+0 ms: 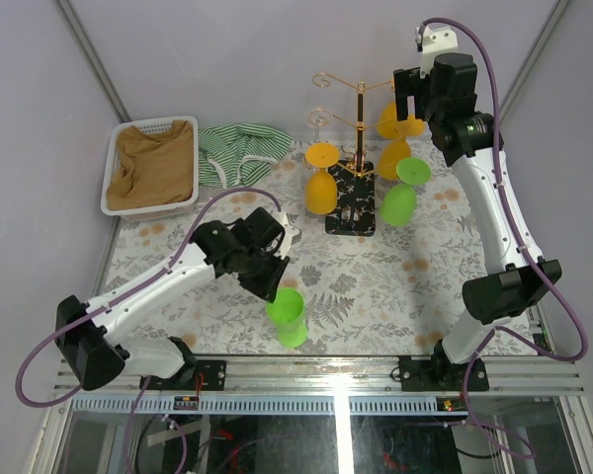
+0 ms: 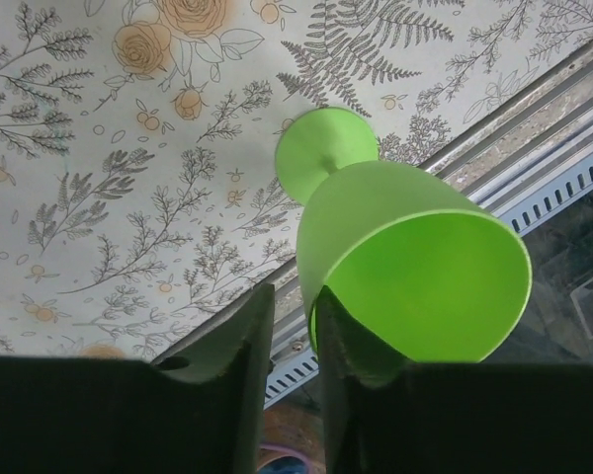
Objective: Place the wine glass upside down on the wine glass rack
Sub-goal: Pick up the wine glass at the center of the board.
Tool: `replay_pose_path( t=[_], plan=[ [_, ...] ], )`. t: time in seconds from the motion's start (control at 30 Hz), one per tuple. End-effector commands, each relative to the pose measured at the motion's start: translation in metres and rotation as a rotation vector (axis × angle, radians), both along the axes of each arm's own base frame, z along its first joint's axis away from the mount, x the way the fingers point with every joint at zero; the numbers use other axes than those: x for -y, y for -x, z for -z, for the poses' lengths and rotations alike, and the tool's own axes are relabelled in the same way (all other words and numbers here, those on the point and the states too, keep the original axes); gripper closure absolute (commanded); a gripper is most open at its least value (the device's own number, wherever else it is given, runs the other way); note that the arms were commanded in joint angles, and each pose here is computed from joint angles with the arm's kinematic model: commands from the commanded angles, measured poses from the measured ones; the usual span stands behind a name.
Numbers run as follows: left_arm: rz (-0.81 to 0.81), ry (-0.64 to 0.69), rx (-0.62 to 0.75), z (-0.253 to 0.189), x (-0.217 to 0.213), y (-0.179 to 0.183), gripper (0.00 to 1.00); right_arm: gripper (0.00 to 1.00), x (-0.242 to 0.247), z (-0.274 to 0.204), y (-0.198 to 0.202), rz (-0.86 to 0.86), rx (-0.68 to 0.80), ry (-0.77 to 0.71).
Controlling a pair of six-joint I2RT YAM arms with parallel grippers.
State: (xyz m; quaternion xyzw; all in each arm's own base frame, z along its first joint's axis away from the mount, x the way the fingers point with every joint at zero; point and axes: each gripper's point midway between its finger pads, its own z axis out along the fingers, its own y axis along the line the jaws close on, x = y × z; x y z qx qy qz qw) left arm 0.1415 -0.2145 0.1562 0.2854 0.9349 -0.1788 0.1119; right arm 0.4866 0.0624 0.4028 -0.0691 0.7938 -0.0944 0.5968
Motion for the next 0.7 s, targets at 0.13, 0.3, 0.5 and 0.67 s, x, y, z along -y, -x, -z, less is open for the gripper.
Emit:
replay_pose_path(
  t=[0.13, 0.3, 0.5, 0.67],
  plan=[
    [0.021, 0.035, 0.005, 0.002, 0.012, -0.003, 0.98, 0.00, 0.009, -0.023, 0.003, 0.032, 0.063, 0.008],
    [-0.024, 0.038, 0.064, -0.013, 0.013, -0.015, 1.00, 0.00, 0.009, -0.024, 0.003, 0.031, 0.063, 0.007],
    [-0.224, -0.073, 0.261, -0.053, -0.010, -0.058, 1.00, 0.00, 0.003, -0.021, 0.002, 0.007, 0.043, -0.010],
    [-0.344, 0.001, 0.428, -0.116, -0.019, -0.078, 1.00, 0.00, -0.001, -0.020, 0.002, -0.013, 0.030, -0.023]
  ],
)
